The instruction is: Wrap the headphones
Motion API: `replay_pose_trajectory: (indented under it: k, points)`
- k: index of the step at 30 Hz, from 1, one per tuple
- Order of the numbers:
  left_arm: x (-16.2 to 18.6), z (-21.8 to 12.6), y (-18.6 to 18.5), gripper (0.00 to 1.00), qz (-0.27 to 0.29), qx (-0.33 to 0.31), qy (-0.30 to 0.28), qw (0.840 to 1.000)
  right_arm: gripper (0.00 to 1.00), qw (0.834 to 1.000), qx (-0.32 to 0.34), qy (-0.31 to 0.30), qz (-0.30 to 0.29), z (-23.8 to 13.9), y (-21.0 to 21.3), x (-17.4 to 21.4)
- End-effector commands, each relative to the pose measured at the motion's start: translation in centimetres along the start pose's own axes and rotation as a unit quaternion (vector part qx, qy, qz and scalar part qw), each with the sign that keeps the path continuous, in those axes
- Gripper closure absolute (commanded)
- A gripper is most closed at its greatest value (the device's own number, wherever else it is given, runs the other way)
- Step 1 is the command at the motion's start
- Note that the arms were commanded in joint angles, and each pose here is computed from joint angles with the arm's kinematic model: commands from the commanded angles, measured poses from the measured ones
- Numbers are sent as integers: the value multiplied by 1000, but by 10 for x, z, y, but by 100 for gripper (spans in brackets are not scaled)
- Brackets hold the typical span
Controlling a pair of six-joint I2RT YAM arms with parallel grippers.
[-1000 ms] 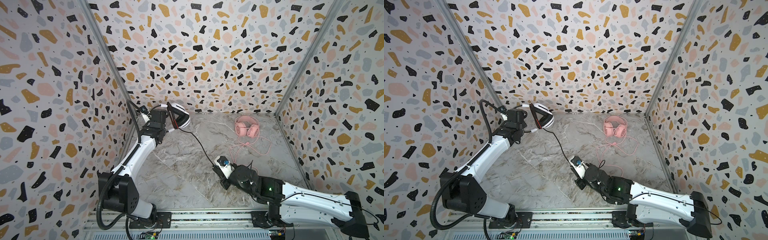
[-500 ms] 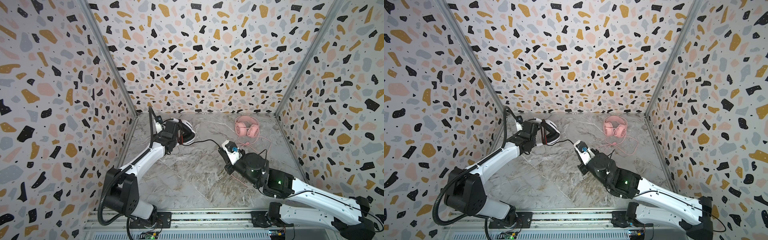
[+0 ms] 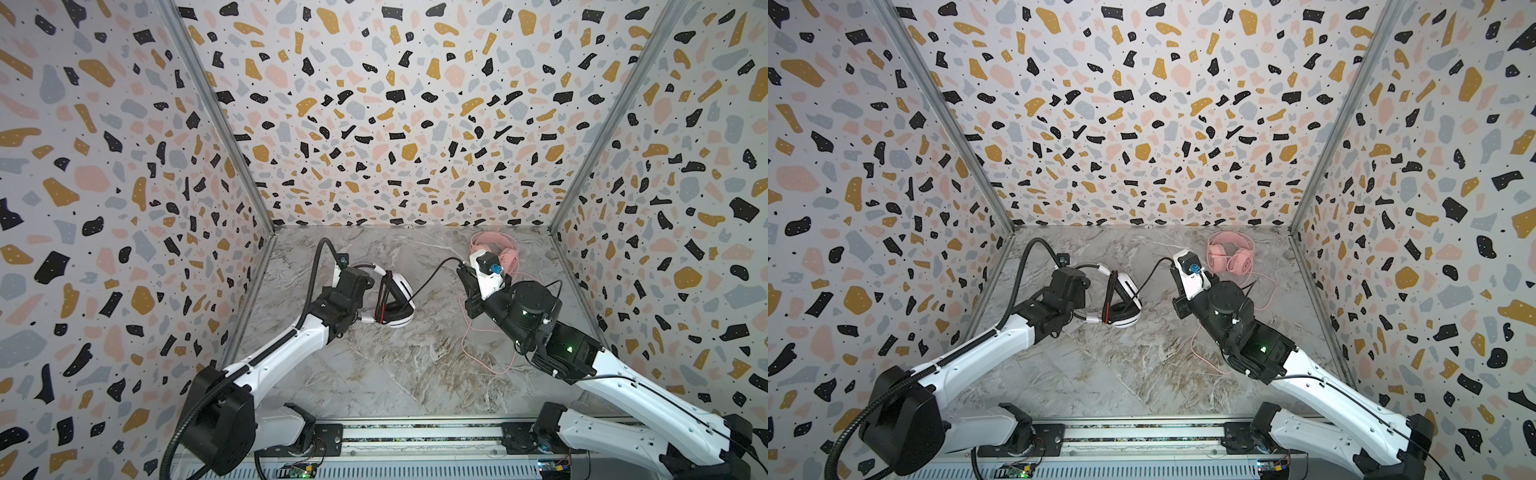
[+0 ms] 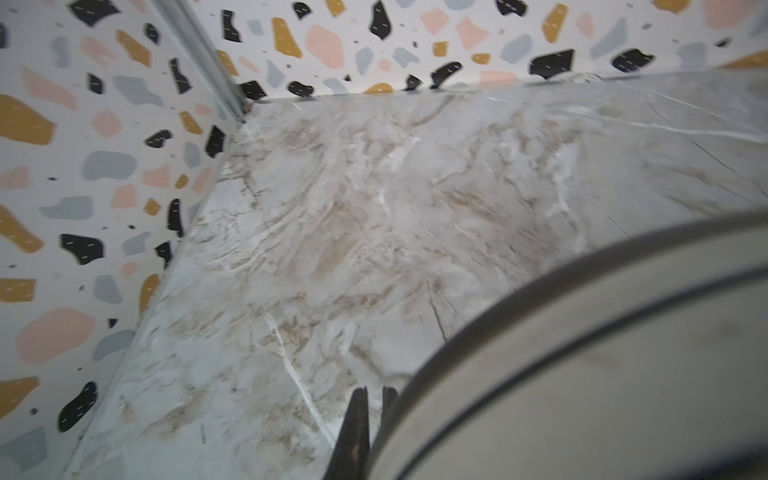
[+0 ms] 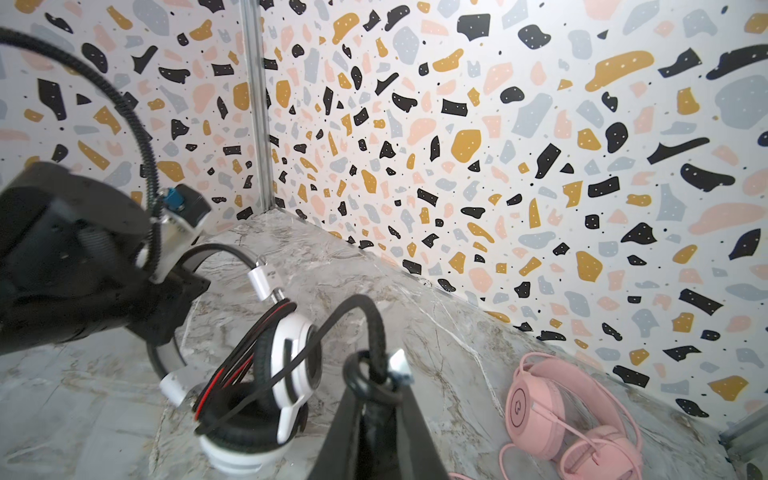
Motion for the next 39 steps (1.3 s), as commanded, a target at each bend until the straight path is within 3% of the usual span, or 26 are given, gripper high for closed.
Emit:
replay_pose_trajectory:
  k: [1,10,15,22,32,39]
  points:
    - [-18,-15,-36,100,4,118,-44,992,100,998,-14,-53,43,4,-8,-33]
    - [-3,-36,-75,100,36,251,-27,967,100,997,-8,-44,68,34,-33,-22]
    - [5,-49,-98,100,36,332,-13,943,100,992,-30,-34,117,47,-50,-5]
    - [-7,-77,-117,100,0,417,-23,909,100,991,-42,73,108,88,-46,62]
    - [-31,-101,-117,100,-33,449,-48,891,100,981,-72,126,125,98,-32,118]
    - [-50,-113,-117,100,-66,468,-72,879,100,971,-140,136,141,89,-8,141]
Point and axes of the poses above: each gripper's point midway between its finger pads, its own z axis out along the fingers, its own y axis along the line the jaws close on, x = y × z, the point moved 1 cm from there along -z, back along the fingers, and after that the axes turned 3 degrees about z, right-handed, at the moved point
